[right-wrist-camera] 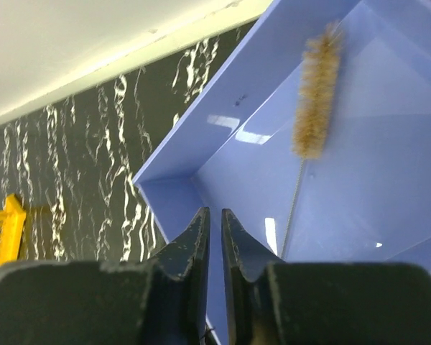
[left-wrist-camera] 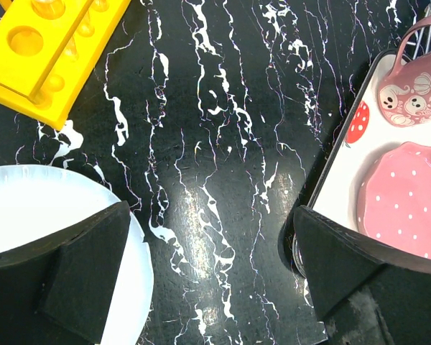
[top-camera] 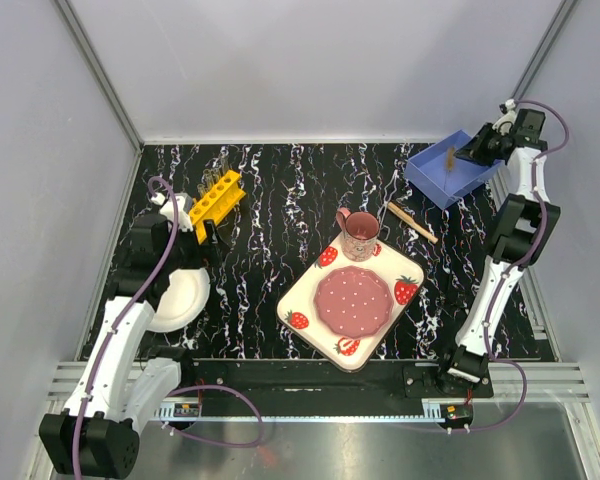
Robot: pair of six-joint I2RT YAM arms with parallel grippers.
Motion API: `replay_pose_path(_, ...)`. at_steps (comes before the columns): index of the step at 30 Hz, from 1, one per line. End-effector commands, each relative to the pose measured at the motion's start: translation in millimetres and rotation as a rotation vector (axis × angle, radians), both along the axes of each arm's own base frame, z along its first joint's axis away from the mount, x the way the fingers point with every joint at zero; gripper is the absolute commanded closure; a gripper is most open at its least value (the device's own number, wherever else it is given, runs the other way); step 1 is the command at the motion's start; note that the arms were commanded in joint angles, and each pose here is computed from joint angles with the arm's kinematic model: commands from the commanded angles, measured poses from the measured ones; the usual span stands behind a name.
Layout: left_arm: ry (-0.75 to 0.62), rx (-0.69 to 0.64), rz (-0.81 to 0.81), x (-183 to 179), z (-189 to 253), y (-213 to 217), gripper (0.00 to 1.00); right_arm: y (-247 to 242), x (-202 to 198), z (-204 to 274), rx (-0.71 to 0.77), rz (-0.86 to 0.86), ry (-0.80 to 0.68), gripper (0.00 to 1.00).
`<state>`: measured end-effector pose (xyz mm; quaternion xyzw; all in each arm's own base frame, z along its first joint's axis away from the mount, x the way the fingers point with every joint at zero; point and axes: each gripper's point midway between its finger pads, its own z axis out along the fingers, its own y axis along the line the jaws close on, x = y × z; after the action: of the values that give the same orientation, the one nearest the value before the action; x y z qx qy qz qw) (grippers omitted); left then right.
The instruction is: Organize the chemistry lab equipment
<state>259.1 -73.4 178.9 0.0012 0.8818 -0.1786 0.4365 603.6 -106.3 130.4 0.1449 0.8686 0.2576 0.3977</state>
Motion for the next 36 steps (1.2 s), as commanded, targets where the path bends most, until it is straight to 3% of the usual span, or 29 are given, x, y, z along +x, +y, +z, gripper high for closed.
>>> replay_pose_path(1,-0.050,-0.006,-0.022,6,10,-3,0.01,25,-21,40,0.018,0.131,-0.094,0.82)
replay_pose_path(5,-0.055,-0.009,-0.029,5,11,-4,0.01,50,-48,64,0.018,0.208,-0.169,0.74)
replay_pose_path(12,-0.053,-0.012,-0.029,5,10,-4,0.01,117,-82,49,0.014,0.361,-0.150,0.61)
replay_pose_path(17,-0.057,-0.010,-0.026,5,11,-4,0.01,151,-99,9,-0.180,0.492,-0.070,0.47)
replay_pose_path(25,-0.056,-0.013,-0.030,5,11,-5,0.01,135,-113,-39,-0.499,0.608,0.090,0.36)
replay_pose_path(36,-0.074,-0.018,-0.038,3,15,-6,0.01,130,-114,-77,-0.563,0.659,0.216,0.36)
